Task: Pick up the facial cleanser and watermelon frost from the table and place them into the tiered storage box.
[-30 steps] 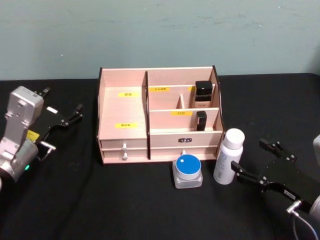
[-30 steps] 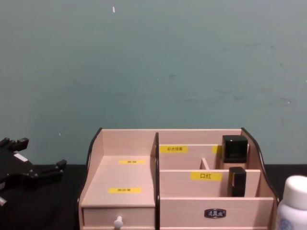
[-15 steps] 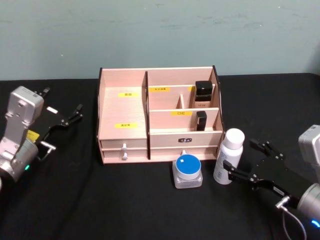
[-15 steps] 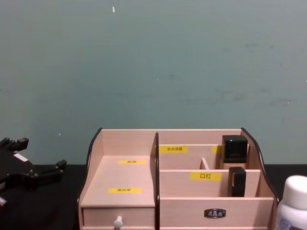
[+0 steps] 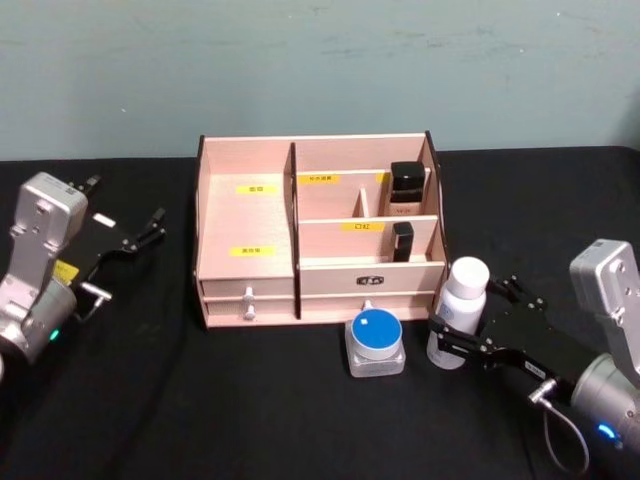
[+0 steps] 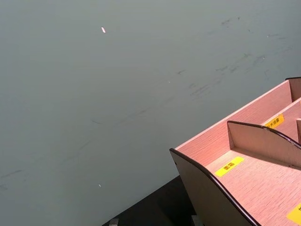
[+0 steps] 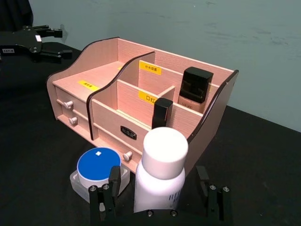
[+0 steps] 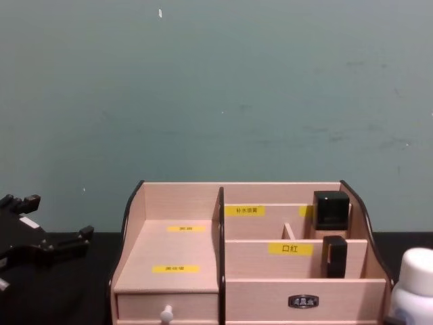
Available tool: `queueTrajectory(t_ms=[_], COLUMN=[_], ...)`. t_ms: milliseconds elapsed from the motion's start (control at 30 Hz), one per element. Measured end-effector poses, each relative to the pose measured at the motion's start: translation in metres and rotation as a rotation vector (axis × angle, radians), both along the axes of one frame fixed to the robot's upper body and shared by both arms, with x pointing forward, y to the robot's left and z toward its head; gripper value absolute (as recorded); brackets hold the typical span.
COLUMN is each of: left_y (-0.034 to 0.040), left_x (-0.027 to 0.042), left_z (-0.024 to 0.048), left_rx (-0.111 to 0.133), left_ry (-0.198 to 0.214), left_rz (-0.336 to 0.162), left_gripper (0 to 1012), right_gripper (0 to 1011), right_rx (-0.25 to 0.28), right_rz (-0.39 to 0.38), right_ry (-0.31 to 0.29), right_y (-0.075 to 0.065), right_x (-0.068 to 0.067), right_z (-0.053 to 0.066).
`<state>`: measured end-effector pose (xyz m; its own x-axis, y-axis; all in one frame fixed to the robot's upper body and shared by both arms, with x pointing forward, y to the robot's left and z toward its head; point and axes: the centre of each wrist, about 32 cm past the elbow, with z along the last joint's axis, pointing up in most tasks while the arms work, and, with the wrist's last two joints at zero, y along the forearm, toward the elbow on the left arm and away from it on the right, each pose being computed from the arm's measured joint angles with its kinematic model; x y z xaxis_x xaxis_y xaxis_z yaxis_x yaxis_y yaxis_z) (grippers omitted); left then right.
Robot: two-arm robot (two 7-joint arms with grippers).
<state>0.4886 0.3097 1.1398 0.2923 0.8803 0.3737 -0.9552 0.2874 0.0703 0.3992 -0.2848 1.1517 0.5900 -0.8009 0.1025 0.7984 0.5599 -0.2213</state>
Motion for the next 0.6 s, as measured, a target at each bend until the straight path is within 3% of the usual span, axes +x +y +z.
queueTrajectory(t_ms=[600], left_y=[0.0], left_x=[0.0], left_z=[0.0], left_rx=[0.0], left_ry=[0.0], left_rz=[0.0], left_gripper=[1001], right_gripper=[1003], right_rx=[0.0], right_rz=[-0.014], right_ry=[0.007], right_y=[0.0043], right_x=[0.0106], right_z=[-0.0021])
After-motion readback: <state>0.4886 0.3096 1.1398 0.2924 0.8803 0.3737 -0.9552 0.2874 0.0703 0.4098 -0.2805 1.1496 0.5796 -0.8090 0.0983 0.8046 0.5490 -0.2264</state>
